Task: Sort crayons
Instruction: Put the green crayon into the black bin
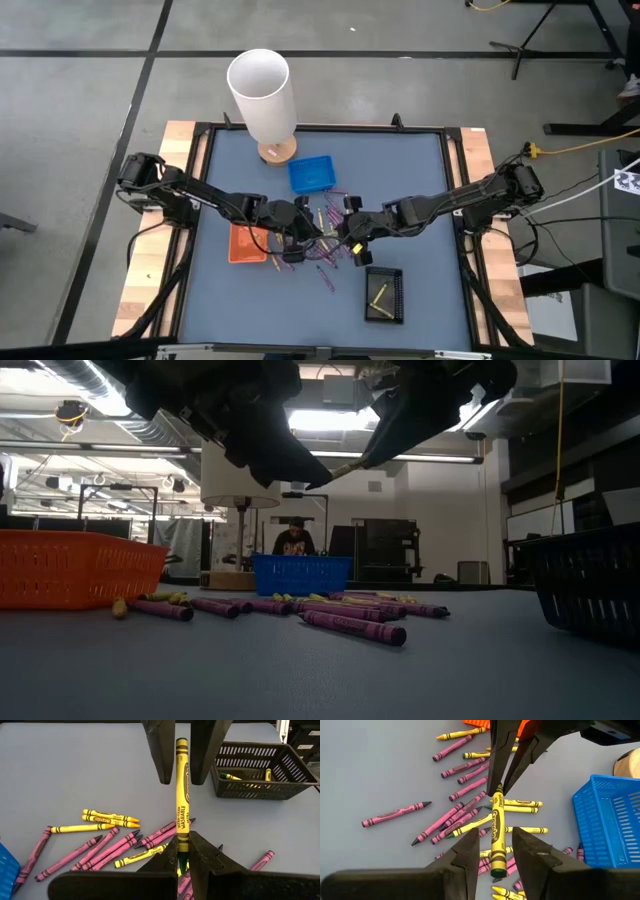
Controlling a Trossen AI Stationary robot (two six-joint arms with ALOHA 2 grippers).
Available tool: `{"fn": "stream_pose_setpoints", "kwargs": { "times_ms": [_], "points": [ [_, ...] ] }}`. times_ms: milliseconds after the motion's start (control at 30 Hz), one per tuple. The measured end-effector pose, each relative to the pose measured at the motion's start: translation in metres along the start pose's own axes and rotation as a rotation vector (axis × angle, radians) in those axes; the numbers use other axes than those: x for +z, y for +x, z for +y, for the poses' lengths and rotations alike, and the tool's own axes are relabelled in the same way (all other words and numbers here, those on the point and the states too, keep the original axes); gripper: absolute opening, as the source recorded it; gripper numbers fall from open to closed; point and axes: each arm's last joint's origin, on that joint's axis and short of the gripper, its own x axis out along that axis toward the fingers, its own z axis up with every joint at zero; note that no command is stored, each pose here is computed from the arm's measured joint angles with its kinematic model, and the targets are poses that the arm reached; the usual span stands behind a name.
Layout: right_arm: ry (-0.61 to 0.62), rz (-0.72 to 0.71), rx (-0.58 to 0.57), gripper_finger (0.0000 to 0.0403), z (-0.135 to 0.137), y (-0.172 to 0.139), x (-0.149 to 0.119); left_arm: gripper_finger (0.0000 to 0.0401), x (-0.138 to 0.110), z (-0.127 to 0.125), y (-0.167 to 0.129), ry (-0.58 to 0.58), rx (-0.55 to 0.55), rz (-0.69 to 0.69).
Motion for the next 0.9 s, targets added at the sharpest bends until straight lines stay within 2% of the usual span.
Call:
{"fn": "stream_pose_setpoints", "kwargs": {
  "times_ms": [367,667,900],
  "points": [
    [0.0,0.0,0.001,0.0024,0.0,0.0,0.0,0.0006,-0.0001,0.0,0.0,-0.001,0.001,0.001],
    [0.0,-0.001,0.01,0.0038,0.0003,0.0,0.0,0.0014,-0.0001,-0.0003,0.0,0.0,-0.005,0.002],
    [-0.002,0.014,0.02,0.0023,0.0007,0.0,-0.0015,0.008,-0.0007,-0.0008,0.0,0.001,-0.025,0.009]
  ]
}}
